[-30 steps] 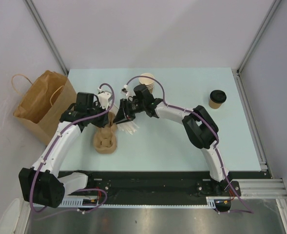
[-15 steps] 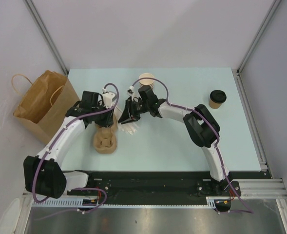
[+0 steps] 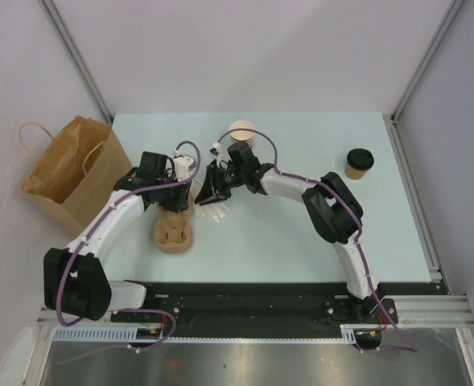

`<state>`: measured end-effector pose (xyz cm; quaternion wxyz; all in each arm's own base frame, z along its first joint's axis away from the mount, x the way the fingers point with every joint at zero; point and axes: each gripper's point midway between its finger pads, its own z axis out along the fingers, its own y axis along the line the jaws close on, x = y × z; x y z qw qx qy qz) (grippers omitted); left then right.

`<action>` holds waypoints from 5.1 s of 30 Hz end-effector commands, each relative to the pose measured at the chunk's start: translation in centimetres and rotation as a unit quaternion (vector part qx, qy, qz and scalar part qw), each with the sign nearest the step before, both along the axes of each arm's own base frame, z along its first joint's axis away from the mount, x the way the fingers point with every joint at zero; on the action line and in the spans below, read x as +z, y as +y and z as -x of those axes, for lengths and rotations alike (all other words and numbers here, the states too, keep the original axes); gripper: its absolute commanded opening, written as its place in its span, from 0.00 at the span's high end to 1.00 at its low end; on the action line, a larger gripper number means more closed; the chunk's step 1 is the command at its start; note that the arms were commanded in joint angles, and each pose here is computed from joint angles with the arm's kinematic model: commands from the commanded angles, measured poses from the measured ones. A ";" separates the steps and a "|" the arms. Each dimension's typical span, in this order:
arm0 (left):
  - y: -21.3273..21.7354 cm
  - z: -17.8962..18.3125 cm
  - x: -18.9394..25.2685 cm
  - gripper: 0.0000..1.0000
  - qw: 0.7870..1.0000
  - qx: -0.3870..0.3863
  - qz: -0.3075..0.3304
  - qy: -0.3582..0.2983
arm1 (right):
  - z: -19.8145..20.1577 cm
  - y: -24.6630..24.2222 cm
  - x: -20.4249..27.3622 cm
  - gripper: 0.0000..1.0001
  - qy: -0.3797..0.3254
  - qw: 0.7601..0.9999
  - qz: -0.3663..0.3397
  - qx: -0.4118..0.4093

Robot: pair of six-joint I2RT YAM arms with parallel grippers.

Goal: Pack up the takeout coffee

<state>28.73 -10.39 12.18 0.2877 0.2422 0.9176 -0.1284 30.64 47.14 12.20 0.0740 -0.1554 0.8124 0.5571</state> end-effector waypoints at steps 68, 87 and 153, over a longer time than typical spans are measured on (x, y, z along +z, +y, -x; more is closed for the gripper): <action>-1.5 0.4 3.2 1.00 0.998 -0.028 0.044 -0.033 | -0.4 3.3 -1.3 0.64 -0.001 1.000 -0.013 0.023; -1.3 0.2 11.0 1.00 0.993 -0.026 0.052 -0.100 | -0.3 3.0 1.8 0.64 -0.047 0.998 -0.017 0.035; -6.3 -3.9 16.3 1.00 0.980 0.014 0.108 -0.168 | 2.6 -3.2 15.5 0.46 -0.252 0.968 0.008 -0.004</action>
